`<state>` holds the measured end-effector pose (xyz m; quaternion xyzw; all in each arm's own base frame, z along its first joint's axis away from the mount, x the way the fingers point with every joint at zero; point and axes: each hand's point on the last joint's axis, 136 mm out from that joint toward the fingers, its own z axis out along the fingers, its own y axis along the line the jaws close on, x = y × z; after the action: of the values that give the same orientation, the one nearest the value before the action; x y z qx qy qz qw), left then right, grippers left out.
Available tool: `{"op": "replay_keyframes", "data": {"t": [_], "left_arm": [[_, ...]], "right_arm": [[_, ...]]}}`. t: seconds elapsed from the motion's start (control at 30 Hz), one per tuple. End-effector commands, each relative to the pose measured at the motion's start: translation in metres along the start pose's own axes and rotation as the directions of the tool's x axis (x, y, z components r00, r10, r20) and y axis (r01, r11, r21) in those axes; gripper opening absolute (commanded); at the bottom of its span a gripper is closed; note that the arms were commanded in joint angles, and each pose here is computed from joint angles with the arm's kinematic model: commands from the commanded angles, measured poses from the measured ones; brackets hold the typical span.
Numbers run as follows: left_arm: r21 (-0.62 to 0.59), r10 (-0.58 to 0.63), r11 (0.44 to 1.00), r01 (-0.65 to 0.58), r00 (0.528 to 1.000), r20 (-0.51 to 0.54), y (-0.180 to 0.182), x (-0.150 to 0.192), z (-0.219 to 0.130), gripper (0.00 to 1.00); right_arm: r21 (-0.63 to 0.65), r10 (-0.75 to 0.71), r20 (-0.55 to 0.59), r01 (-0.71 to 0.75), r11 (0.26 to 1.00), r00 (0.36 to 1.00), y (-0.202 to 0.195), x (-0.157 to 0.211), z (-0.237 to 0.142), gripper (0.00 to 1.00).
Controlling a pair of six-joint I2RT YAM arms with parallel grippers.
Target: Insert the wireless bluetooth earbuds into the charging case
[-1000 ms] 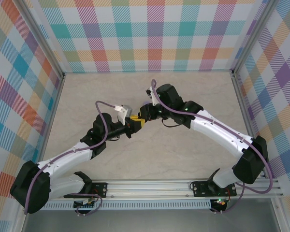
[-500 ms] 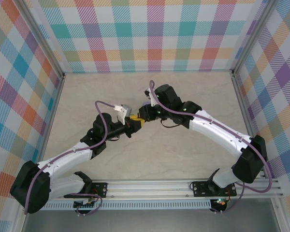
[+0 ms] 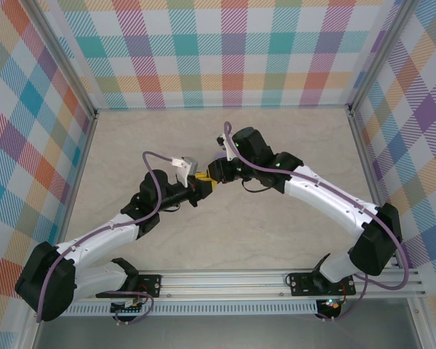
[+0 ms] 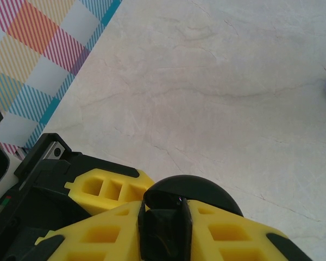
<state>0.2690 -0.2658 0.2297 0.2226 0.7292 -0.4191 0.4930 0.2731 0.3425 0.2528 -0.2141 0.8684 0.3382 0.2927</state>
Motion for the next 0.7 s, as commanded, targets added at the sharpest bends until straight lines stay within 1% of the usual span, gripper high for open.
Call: {"op": "replay_keyframes", "data": {"t": [0.0,0.23,0.43,0.67], "left_arm": [[0.045,0.033,0.998,-0.036,0.997,0.077,-0.015,-0.029,-0.003,0.10],[0.059,0.035,0.998,-0.039,0.996,0.078,-0.018,-0.029,-0.003,0.09],[0.059,0.041,0.997,-0.046,0.996,0.080,-0.018,-0.030,-0.004,0.09],[0.061,0.071,0.995,-0.075,0.995,0.070,-0.018,-0.024,-0.005,0.09]], "right_arm": [[-0.031,-0.022,-0.013,0.022,0.999,1.000,0.012,-0.002,-0.002,0.28],[-0.029,-0.023,-0.009,0.023,0.999,1.000,0.012,-0.003,-0.004,0.31],[-0.020,-0.025,-0.003,0.025,1.000,1.000,0.012,-0.004,-0.007,0.33],[-0.013,-0.033,0.053,0.034,0.999,0.998,0.016,-0.015,-0.027,0.38]]}}
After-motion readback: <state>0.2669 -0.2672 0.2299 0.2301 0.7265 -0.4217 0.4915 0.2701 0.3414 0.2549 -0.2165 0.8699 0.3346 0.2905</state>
